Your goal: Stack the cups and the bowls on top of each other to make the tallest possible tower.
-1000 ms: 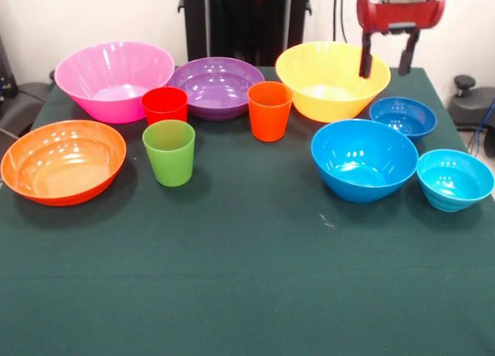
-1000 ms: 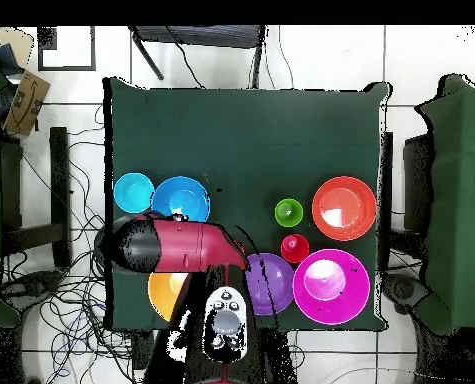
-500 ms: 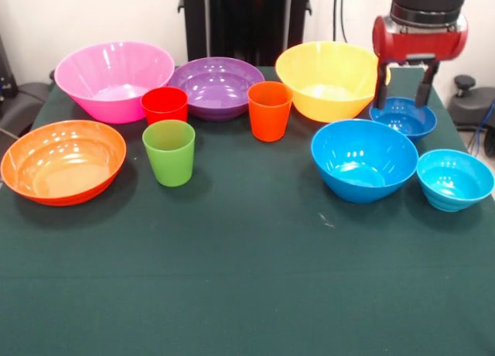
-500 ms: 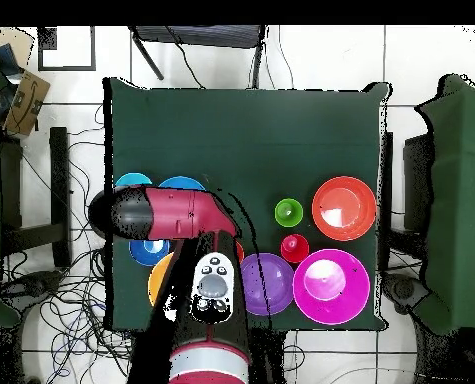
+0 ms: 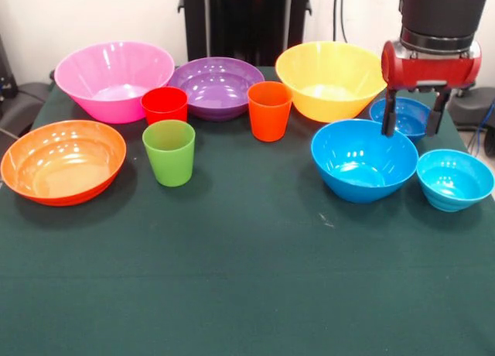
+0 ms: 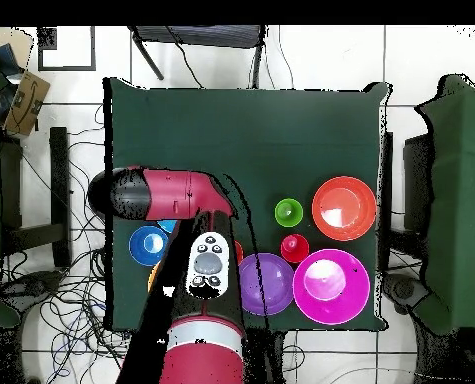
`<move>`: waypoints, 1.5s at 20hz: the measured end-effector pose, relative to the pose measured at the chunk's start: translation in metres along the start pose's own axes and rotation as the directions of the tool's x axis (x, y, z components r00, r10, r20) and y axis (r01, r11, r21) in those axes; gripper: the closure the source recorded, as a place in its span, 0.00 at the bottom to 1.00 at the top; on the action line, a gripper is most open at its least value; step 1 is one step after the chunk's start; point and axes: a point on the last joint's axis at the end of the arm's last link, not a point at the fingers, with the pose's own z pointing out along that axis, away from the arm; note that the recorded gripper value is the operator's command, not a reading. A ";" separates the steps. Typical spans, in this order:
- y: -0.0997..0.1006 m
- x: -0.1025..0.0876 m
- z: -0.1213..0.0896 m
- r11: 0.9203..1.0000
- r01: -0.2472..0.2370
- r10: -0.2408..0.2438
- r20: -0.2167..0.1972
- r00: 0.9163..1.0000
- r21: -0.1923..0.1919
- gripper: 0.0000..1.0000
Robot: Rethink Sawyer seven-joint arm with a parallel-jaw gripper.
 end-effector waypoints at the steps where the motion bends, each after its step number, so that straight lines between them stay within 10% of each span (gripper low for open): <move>1: 0.000 -0.002 0.001 1.000 0.000 0.000 0.003 1.000 0.001 0.00; 30: 0.003 -0.032 0.017 1.000 0.014 -0.015 0.043 0.999 0.016 0.00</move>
